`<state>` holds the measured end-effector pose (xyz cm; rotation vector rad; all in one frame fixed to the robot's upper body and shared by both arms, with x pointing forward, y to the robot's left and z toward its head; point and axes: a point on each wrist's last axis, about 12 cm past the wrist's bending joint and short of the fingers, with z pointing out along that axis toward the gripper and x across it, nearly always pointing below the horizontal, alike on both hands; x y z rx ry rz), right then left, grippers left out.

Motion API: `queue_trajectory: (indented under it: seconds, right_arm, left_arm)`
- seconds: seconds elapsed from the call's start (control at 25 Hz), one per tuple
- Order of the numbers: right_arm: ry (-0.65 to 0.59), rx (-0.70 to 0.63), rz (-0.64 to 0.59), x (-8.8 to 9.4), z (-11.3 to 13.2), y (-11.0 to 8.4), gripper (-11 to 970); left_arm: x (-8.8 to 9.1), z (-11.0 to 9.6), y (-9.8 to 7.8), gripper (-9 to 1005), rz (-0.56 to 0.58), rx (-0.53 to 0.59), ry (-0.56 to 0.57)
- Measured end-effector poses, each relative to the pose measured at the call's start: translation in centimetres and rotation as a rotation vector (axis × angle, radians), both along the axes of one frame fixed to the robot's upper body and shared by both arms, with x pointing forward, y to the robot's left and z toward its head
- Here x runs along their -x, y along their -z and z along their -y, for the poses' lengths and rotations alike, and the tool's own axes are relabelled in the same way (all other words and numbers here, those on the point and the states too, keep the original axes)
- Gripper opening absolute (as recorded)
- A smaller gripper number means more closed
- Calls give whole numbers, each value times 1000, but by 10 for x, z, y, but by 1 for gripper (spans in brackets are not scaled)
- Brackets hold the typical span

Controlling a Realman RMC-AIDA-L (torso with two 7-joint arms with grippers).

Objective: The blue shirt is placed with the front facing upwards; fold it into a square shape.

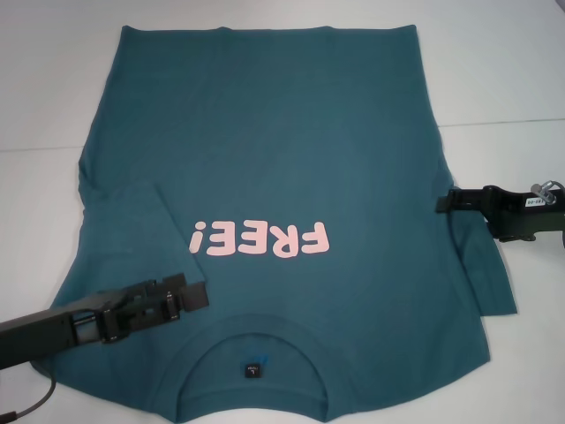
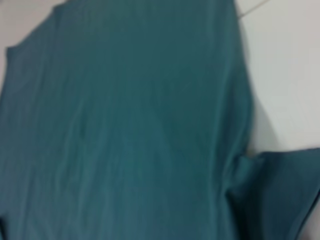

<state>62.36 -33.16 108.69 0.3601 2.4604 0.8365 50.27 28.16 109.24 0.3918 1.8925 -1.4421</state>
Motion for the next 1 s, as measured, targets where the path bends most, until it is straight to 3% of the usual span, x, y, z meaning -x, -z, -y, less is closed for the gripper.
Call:
queue_trajectory:
  seconds: [0.4, 0.84, 1.0]
  right_arm:
    - [-3, -1, -9, 1, 3, -2, 940]
    - [-12, 0, -2, 0, 8, -9, 741]
    - [-12, 4, -5, 0, 8, -8, 539]
  left_arm:
    - [-1, 0, 0, 952, 0, 0, 1]
    - [-1, 0, -2, 952, 0, 13, 0]
    - [0, 0, -2, 952, -2, 13, -1]
